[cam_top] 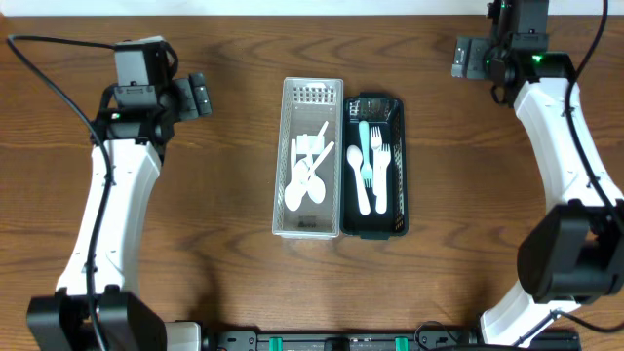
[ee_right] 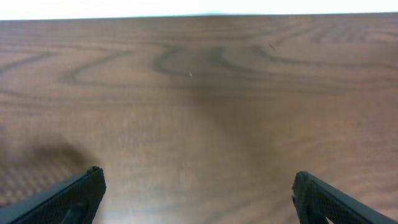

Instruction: Pack container

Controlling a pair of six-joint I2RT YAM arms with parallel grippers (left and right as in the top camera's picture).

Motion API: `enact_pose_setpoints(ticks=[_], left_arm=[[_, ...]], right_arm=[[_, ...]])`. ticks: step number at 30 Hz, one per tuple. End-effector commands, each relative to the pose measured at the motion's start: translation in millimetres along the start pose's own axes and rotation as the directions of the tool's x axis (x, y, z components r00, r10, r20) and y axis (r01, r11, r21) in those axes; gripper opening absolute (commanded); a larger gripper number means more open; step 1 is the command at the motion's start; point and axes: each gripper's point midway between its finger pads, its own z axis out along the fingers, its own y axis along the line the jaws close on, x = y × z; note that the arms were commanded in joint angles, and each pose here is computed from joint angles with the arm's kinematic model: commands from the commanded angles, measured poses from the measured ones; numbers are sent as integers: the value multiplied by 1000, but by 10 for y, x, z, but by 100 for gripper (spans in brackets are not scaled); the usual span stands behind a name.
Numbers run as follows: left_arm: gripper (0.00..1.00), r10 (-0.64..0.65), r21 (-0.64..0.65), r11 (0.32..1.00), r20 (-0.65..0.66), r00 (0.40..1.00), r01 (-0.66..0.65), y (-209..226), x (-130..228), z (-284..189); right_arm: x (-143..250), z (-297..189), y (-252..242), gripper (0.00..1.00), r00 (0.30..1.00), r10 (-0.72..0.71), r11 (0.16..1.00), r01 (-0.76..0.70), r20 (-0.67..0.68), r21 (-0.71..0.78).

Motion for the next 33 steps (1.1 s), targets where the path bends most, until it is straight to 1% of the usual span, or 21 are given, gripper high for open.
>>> enact_pose_setpoints(ticks=[1,6,10,11,16,21,24,26,29,33], left_arm=[[98,55,-4,999,90,994,-54,29,-149,-318],[98,40,4,999,195,980,-42,69,-87,-585],[98,25,16,999,301,953,-31,110,89,-787],[98,18,21,999,341,940,-27,127,171,-864],[98,-7,38,999,478,878,-13,207,494,-1175],[98,-30,66,998,588,808,-10,240,807,-1427],[98,-38,74,997,626,779,-10,261,920,-1525],[98,-38,74,997,627,778,-10,274,979,-1554],[98,-34,71,997,610,792,-11,279,1036,-1532],[98,-24,64,998,567,824,-15,281,1133,-1445]], right_arm=[[-149,-442,-93,99,997,-9,1000,8,72,25],[117,-704,-191,99,996,17,999,-21,91,47],[466,-954,-275,99,991,24,998,-32,133,59],[619,-1050,-288,99,990,23,998,-31,141,56],[1105,-1391,-272,99,983,12,999,-17,185,30],[1449,-1693,-248,99,968,2,1000,-2,249,-3],[1587,-1817,-285,99,962,7,1000,-5,272,-8],[1654,-1872,-305,99,961,8,1000,-6,277,-9],[1776,-1909,-328,99,968,1,1000,0,251,-5],[1921,-1877,-340,99,981,-12,1000,12,192,2]])
